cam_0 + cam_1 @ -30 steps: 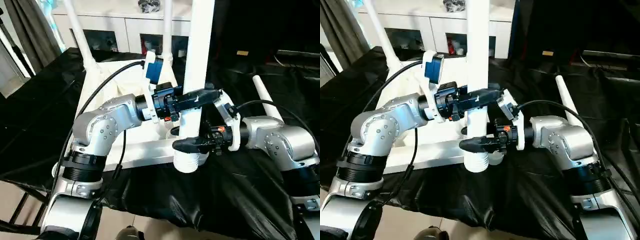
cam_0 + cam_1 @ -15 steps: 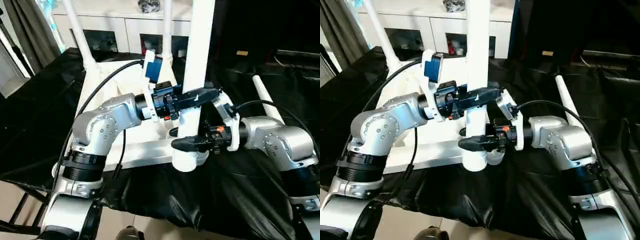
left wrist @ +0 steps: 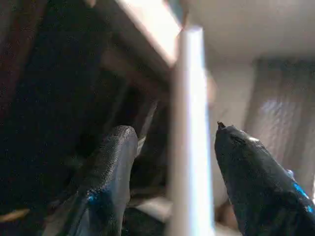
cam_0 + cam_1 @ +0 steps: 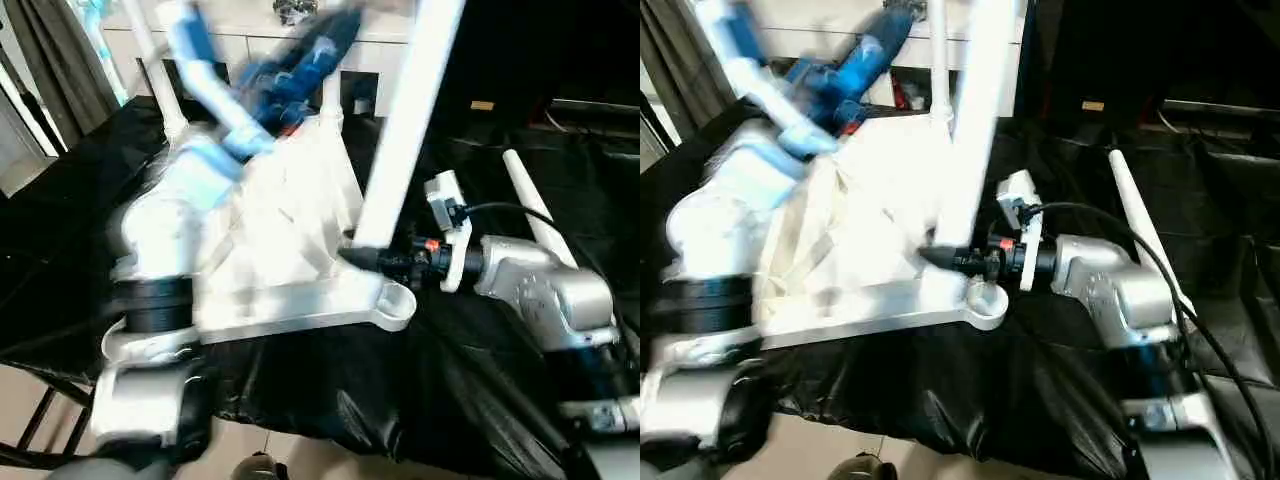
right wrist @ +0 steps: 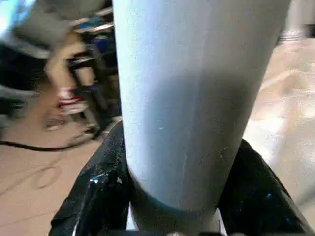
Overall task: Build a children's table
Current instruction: Insert table leg to table base
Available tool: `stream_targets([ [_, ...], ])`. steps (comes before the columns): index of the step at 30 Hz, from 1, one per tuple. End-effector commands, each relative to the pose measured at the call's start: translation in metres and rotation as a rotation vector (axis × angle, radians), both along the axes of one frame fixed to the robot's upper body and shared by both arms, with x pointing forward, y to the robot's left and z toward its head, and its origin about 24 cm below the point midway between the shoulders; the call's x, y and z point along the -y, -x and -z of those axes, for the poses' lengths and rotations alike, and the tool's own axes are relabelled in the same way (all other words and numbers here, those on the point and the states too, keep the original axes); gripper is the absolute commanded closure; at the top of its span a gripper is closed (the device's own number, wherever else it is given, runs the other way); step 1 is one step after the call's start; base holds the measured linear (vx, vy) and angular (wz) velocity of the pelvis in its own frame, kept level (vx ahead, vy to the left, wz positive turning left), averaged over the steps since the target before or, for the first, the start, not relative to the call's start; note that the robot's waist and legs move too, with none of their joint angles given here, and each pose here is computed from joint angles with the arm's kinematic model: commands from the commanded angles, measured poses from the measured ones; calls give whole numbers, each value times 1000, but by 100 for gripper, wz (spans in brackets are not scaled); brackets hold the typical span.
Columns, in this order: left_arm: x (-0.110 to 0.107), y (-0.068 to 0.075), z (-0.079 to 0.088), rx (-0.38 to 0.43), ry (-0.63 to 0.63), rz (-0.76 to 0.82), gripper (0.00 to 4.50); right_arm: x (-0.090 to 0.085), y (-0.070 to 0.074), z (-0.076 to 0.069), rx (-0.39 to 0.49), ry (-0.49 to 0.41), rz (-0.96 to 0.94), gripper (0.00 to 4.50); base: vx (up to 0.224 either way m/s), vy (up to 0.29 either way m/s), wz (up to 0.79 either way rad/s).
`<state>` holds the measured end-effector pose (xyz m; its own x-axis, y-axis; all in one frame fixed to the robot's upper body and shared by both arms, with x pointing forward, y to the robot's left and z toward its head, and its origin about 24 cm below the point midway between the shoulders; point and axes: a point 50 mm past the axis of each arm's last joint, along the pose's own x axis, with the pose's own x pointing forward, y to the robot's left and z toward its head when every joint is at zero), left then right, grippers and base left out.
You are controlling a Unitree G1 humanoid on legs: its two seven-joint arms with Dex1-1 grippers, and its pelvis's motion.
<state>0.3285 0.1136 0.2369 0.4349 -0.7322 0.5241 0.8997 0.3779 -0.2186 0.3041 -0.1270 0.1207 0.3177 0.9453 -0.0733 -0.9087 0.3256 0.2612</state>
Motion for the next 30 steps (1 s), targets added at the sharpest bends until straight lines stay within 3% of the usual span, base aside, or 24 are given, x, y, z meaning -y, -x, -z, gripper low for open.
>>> stream_targets([
  [1, 0, 4, 12, 8, -162, -20, 159, 1, -3, -4, 81, 49, 99, 262, 0, 0, 0],
  [3, -2, 10, 29, 21, -331, -26, 159, 2, -6, 2, 103, 110, 193, 262, 0, 0, 0],
  [4, -2, 10, 29, 21, -331, -26, 159, 2, -6, 2, 103, 110, 193, 262, 0, 0, 0],
  [5, -3, 15, 48, 16, -476, -15, 159, 4, -8, 7, 113, 145, 281, 262, 0, 0, 0],
  [7, -3, 17, 55, 17, -528, -9, 159, 6, -9, 10, 115, 159, 313, 262, 0, 0, 0],
  [8, -4, 26, 87, 0, -726, 42, 159, 9, -10, 17, 108, 171, 425, 262, 0, 0, 0],
  [9, -4, 26, 87, 0, -726, 42, 159, 9, -10, 17, 108, 171, 425, 262, 0, 0, 0],
  [10, -4, 35, 109, -4, -848, 90, 159, 11, -9, 20, 113, 181, 484, 262, 0, 0, 0],
  [11, -3, 38, 119, -4, -892, 114, 159, 12, -9, 22, 116, 189, 508, 262, 0, 0, 0],
  [18, 9, 50, 156, -74, -966, 172, 159, 15, 2, 24, 126, 218, 563, 262, 0, 0, 0],
  [21, 9, 44, 169, -92, -1030, 107, 188, 17, 6, 24, 132, 222, 572, 262, 0, 0, 0],
  [30, 4, 46, 190, -119, -1119, 110, 243, 18, 14, 16, 147, 213, 566, 262, 0, 0, 0],
])
